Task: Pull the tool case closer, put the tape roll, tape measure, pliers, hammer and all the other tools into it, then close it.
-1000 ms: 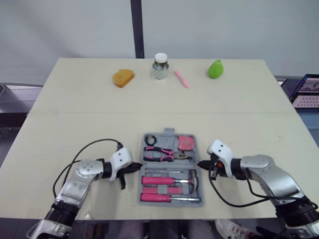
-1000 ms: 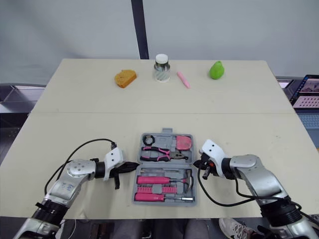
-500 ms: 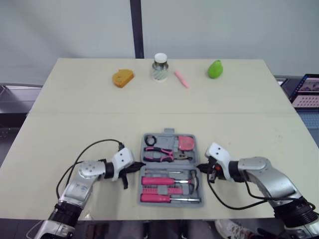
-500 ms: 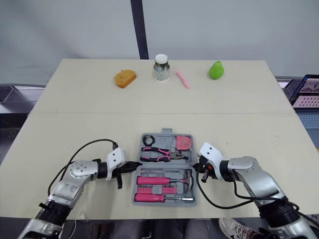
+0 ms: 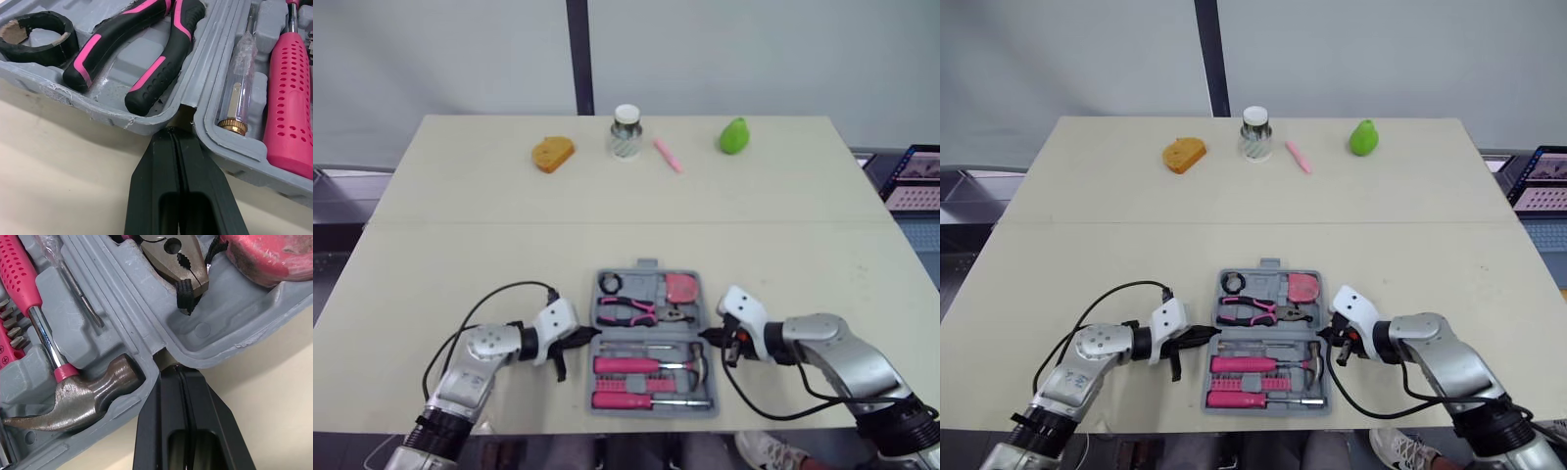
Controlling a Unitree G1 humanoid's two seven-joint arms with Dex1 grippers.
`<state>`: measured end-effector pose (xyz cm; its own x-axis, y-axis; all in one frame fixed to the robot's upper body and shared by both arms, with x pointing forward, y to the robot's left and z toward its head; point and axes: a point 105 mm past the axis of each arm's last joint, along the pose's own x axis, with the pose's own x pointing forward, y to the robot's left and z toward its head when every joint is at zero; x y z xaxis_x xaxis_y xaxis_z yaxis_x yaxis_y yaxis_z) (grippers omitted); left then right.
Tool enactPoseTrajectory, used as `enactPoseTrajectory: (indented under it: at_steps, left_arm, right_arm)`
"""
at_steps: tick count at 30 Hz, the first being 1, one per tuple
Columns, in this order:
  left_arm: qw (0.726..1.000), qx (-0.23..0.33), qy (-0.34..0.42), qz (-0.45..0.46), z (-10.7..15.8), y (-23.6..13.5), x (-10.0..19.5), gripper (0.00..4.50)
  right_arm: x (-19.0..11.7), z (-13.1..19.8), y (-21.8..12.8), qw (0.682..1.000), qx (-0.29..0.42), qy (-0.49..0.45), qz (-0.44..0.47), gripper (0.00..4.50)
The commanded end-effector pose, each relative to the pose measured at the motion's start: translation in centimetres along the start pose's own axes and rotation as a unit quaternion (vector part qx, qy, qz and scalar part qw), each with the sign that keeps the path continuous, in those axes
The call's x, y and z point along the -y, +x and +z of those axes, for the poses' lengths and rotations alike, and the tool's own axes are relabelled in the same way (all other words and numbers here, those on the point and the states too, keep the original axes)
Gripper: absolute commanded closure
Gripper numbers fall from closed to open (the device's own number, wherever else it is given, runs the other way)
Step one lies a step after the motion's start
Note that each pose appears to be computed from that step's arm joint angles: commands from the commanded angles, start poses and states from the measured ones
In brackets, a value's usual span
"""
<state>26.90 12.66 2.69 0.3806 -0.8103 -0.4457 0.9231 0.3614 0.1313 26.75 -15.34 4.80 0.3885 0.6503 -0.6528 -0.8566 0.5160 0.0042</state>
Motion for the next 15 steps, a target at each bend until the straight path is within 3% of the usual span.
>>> enactPoseTrajectory:
  at_steps: [1, 15]
  left_arm:
    - [0.999, -0.016, -0.012, -0.039, -0.9, 0.8, 2.1, 4.48]
    - [0.999, -0.022, -0.02, -0.04, -1.2, 0.2, 3.0, 4.48]
  right_arm:
    - [-1.6, 1.0, 0.1, 0.999, 0.021, -0.011, 0.034, 4.5]
    - [-2.6, 0.9, 0.2, 0.999, 0.021, -0.005, 0.047, 4.5]
